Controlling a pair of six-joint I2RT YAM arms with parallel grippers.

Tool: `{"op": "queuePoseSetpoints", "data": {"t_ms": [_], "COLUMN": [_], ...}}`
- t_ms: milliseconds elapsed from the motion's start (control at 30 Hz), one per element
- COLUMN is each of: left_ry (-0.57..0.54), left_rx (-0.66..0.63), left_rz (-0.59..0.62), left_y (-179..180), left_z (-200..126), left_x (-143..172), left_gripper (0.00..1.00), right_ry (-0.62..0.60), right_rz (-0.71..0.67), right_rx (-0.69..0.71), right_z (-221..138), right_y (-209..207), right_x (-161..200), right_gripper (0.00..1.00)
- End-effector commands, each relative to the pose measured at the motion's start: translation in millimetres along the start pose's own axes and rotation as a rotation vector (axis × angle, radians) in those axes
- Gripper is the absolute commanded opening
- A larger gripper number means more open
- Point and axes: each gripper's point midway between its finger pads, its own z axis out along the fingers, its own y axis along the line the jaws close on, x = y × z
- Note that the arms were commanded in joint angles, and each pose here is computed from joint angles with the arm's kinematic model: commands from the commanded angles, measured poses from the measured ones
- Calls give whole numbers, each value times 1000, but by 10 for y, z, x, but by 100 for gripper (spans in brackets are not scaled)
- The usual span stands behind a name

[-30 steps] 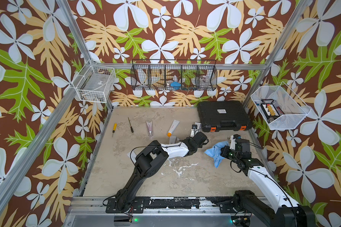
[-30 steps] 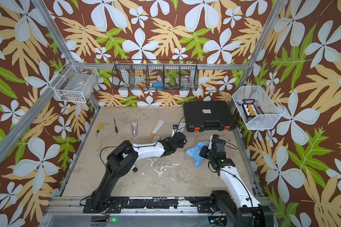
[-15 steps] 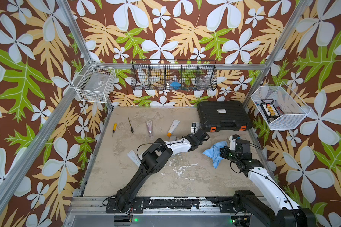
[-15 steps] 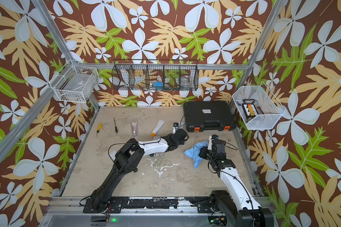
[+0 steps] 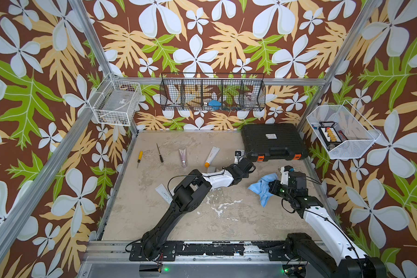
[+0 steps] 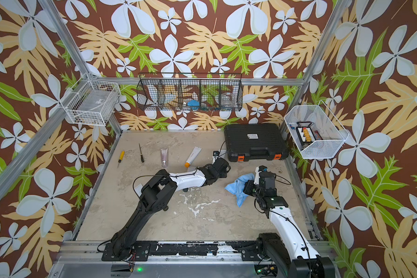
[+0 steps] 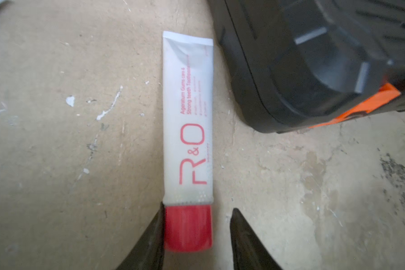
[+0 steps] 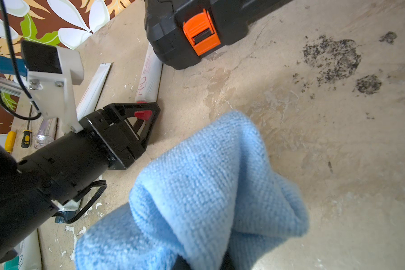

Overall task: Wipe the surface of the toothpaste tube
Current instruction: Place the toothpaste at the center of the board, then move the toothpaste to the center of the board.

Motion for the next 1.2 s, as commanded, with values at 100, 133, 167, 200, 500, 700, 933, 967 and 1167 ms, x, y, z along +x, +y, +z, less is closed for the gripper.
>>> {"op": "queuePoseSetpoints", "data": {"t_ms": [100,133,167,200,500,700,933,967,1167], "left_ry": [28,30,21,20,-17,-62,-48,-46,-32], "left_rx": [107,127,136,115,87,14,-62,-78,-118], "left_rz": [23,28,31,26,54,142,118,119,122], "left_y": [-243,-278,-303,-273,-172,101,804,899,1281], "left_z": [-89,-101,-125,-131,-396,-909,-1449,-1522,-1814], "left_x": [-1,15,-8,-16,-288,-600,-630,-601,-402], "left_gripper": [49,49,49,50,52,56,59,60,61], "right_ry": [7,9,10,7,2,6,22,24,27], "right_rz": [4,4,4,4,-6,-29,-33,-34,-34], "right_rx": [-17,-18,-18,-18,-25,-94,-148,-151,-158], "right_z": [30,30,28,23,-5,-3,34,36,52], "right_y": [25,27,26,28,48,171,264,272,286], "right_x": [1,6,10,3,-8,-13,-13,-17,-23], "right_gripper": [0,0,0,0,0,0,0,0,0]}}
